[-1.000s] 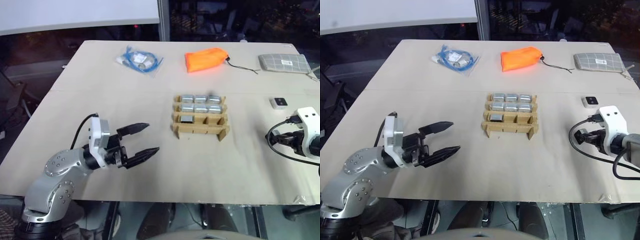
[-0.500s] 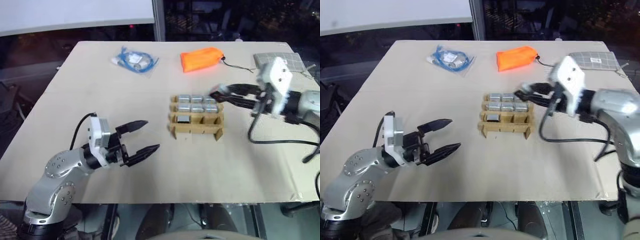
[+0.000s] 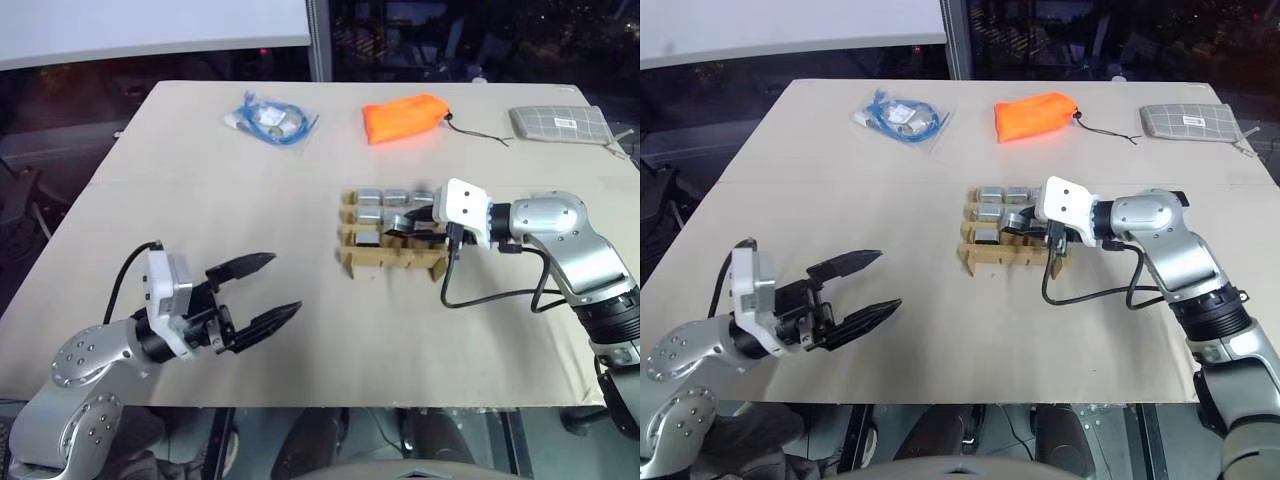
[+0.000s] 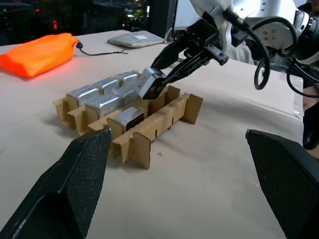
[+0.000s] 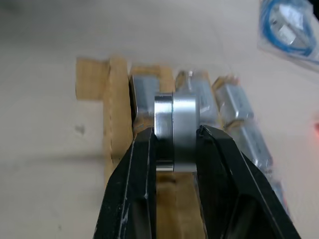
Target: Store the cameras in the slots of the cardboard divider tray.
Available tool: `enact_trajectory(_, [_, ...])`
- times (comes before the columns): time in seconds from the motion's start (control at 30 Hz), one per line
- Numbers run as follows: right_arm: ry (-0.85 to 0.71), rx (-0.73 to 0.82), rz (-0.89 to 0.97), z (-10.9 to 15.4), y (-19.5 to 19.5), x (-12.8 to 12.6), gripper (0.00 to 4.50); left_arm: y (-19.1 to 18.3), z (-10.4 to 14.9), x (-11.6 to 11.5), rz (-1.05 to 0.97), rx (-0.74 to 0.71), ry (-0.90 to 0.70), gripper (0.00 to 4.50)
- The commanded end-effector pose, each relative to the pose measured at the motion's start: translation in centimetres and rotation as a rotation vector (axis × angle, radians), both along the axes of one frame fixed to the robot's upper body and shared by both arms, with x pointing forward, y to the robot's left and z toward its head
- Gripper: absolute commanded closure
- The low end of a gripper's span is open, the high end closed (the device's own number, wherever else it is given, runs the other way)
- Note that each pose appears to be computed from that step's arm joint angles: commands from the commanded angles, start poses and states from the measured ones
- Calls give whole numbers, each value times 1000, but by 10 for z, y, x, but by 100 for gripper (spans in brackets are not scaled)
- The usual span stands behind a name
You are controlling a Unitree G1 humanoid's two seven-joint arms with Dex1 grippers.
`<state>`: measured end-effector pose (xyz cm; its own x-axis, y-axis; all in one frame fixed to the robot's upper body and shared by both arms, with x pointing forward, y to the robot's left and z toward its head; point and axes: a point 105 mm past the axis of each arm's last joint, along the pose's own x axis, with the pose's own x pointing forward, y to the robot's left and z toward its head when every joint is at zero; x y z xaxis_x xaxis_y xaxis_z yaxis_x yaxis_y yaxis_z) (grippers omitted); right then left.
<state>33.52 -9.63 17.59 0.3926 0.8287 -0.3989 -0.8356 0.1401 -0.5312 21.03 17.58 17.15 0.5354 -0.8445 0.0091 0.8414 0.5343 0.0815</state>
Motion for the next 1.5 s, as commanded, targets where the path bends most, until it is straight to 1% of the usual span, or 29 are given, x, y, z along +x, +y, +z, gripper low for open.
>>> enact_trajectory(0.03, [-55, -13, 52, 11, 6, -2, 386, -3, 11, -5, -10, 10, -47, 0])
enact_trajectory(0.43, [37, -104, 68, -9, 0, -4, 386, -7, 13, -1, -13, 6, -53, 0])
enact_trajectory(0.5, [36, -95, 55, -7, 0, -2, 285, -8, 13, -1, -17, 4, -54, 0])
enact_trajectory(0.57, [19, -80, 40, -4, -1, 0, 207, -9, 13, 0, -21, 2, -54, 0])
enact_trajectory(0.6, [25, -51, 27, 1, -1, 0, 177, -9, 13, 0, -22, 1, -54, 0])
enact_trajectory(0.63, [39, -18, 17, 6, -2, -1, 115, -9, 13, 0, -23, 1, -55, 0])
enact_trajectory(0.7, [62, 62, -21, 20, -8, -2, 20, -10, 13, 1, -24, -1, -57, 0])
enact_trajectory(0.77, [62, 160, -108, 36, -19, 5, 20, -10, 14, 1, -24, -4, -59, 0])
enact_trajectory(0.8, [52, 220, -192, 46, -31, 13, 20, -11, 14, 1, -25, -5, -61, 0])
enact_trajectory(0.87, [-43, 328, -474, 64, -73, 42, 20, -13, 14, 2, -28, -14, -65, 0])
enact_trajectory(0.9, [-71, 373, -618, 69, -97, 55, 20, -15, 14, 2, -31, -19, -65, 0])
enact_trajectory(0.97, [-94, 409, -806, 69, -127, 69, 20, -17, 14, 3, -38, -26, -64, 0])
enact_trajectory(1.03, [-120, 426, -995, 64, -156, 82, 20, -20, 14, 4, -49, -30, -64, 0])
enact_trajectory(1.13, [-105, 419, -1153, 44, -185, 97, 20, -23, 15, 9, -65, -32, -74, 0])
enact_trajectory(1.23, [-49, 402, -1224, 19, -201, 104, 20, -24, 17, 12, -72, -32, -82, 0])
enact_trajectory(1.33, [13, 391, -1297, -2, -216, 104, 20, -24, 17, 12, -71, -32, -86, 0])
enact_trajectory(1.5, [96, 413, -1360, -19, -229, 100, 20, -22, 15, 7, -49, -33, -83, 0])
